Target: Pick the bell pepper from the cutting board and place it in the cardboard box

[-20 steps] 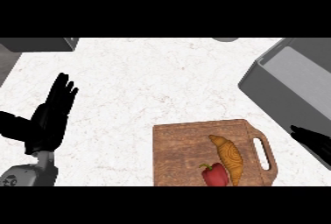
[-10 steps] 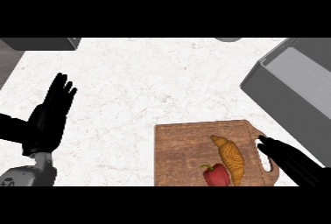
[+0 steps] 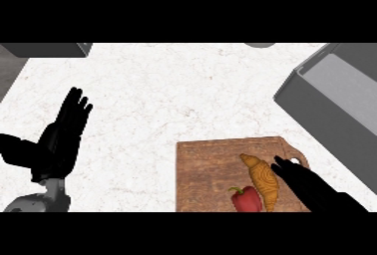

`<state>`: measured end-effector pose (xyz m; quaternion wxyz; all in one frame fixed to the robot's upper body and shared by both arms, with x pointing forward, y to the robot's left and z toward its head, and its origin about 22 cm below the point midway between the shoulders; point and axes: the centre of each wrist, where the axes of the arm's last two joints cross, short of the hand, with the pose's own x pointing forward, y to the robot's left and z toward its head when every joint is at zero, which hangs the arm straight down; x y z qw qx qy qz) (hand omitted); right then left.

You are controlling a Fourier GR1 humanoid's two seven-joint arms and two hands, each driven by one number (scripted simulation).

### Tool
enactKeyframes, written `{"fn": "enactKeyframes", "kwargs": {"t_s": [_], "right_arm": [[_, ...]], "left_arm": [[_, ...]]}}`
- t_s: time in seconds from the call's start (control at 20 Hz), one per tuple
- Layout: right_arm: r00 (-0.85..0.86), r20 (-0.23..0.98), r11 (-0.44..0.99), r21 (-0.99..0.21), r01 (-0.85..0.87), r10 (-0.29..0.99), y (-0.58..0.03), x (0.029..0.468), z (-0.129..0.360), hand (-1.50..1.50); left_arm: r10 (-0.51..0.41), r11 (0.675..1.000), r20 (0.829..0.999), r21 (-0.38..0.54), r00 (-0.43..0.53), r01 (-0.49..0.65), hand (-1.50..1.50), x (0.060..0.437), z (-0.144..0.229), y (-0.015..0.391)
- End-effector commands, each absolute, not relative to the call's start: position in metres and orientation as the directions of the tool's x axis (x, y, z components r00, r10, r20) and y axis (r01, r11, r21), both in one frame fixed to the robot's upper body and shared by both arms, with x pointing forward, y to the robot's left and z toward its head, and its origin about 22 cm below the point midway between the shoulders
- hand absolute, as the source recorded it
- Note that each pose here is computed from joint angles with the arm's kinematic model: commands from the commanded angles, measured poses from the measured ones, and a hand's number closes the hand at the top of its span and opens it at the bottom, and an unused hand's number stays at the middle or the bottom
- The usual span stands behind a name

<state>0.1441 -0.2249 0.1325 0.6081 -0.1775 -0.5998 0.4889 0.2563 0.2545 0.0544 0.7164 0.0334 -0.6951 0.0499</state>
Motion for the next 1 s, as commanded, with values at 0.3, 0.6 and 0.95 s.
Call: {"fn": "enactKeyframes", "kwargs": {"t_s": [0.3, 0.6, 0.95], "right_arm": [[-0.191, 0.527, 0.449, -0.828, -0.336, 0.828, -0.206, 0.148, 0.1, -1.5], [-0.182, 0.522, 0.433, -0.822, -0.371, 0.833, -0.203, 0.156, 0.065, -1.5], [-0.167, 0.532, 0.445, -0.813, -0.375, 0.83, -0.201, 0.158, 0.067, -1.5]], "left_arm": [[0.023, 0.993, 1.0, -0.021, 0.018, -0.113, 0.0, 0.237, 0.054, 0.257], [0.02, 0.992, 1.0, -0.018, 0.016, -0.126, 0.0, 0.266, 0.042, 0.267], [0.016, 0.993, 1.0, -0.014, 0.023, -0.114, 0.0, 0.262, 0.068, 0.271]]}}
